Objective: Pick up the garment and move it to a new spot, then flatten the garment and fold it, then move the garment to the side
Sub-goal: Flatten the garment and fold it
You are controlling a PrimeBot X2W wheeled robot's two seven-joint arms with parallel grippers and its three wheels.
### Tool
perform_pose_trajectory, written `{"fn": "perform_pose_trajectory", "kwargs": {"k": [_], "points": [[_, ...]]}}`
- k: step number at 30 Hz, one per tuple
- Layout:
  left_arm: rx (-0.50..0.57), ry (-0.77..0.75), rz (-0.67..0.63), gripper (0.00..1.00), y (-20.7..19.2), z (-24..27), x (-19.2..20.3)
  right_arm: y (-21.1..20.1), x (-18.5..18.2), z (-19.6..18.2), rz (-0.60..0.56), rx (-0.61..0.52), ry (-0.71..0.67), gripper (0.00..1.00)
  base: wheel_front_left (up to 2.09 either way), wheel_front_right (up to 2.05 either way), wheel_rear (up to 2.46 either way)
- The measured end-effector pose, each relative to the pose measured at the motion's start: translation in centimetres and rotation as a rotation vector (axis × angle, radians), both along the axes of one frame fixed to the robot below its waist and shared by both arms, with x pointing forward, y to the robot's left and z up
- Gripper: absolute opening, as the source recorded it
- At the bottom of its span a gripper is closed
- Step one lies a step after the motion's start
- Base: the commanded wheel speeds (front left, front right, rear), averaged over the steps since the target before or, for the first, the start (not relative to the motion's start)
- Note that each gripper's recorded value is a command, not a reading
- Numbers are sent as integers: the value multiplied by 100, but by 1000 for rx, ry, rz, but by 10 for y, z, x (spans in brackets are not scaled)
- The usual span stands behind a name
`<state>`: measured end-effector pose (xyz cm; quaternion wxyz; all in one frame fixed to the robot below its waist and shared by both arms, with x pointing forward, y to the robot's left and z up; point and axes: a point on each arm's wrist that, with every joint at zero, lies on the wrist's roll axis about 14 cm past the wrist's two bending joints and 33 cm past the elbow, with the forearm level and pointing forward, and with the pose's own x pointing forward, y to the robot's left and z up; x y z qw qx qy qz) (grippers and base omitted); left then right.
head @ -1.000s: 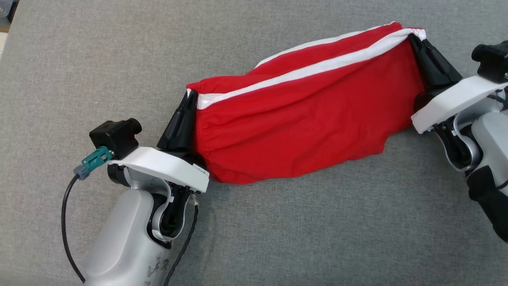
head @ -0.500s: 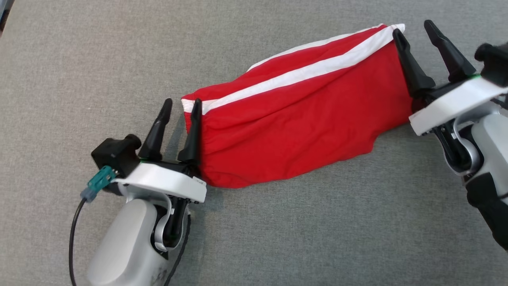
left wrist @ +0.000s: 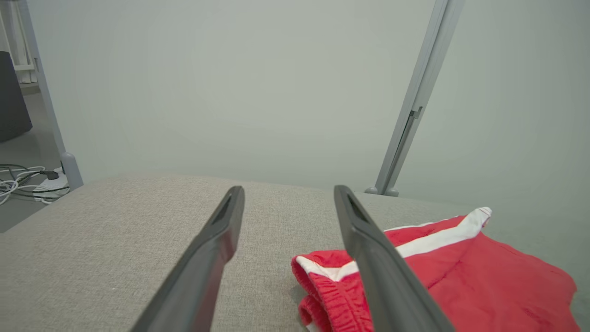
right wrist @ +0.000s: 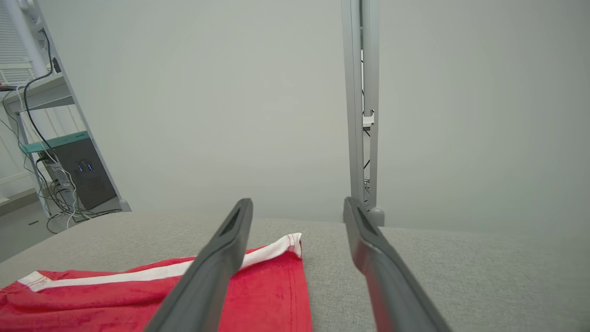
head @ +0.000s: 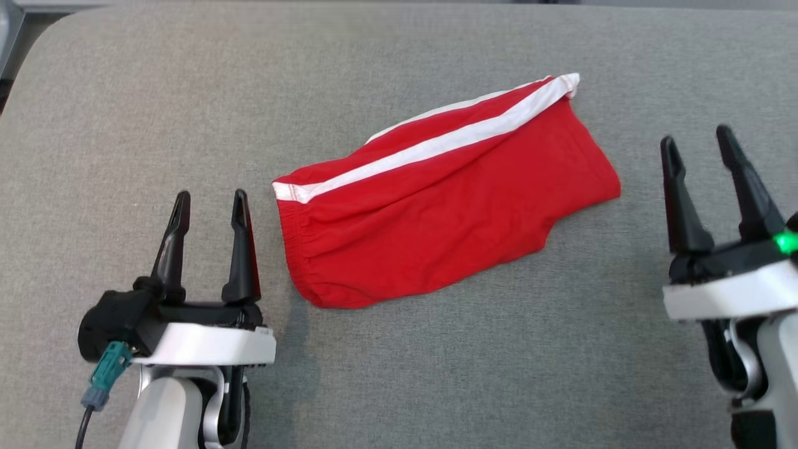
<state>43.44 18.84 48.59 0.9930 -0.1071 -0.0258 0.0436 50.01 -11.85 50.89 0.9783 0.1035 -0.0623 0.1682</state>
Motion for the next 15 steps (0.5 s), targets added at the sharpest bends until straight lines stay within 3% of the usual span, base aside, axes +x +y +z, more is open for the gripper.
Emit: {"fn": "perform_pose_trajectory", "kwargs": {"k": [6,15], "points": [[27,62,-1,100,0,-18,-14,-10,-27,-6,-39,-19,27,100,0,0,0],[46,85,-15,100,-1,-25,-15,-11,-30,-13,-51,-39,42,100,0,0,0]]}}
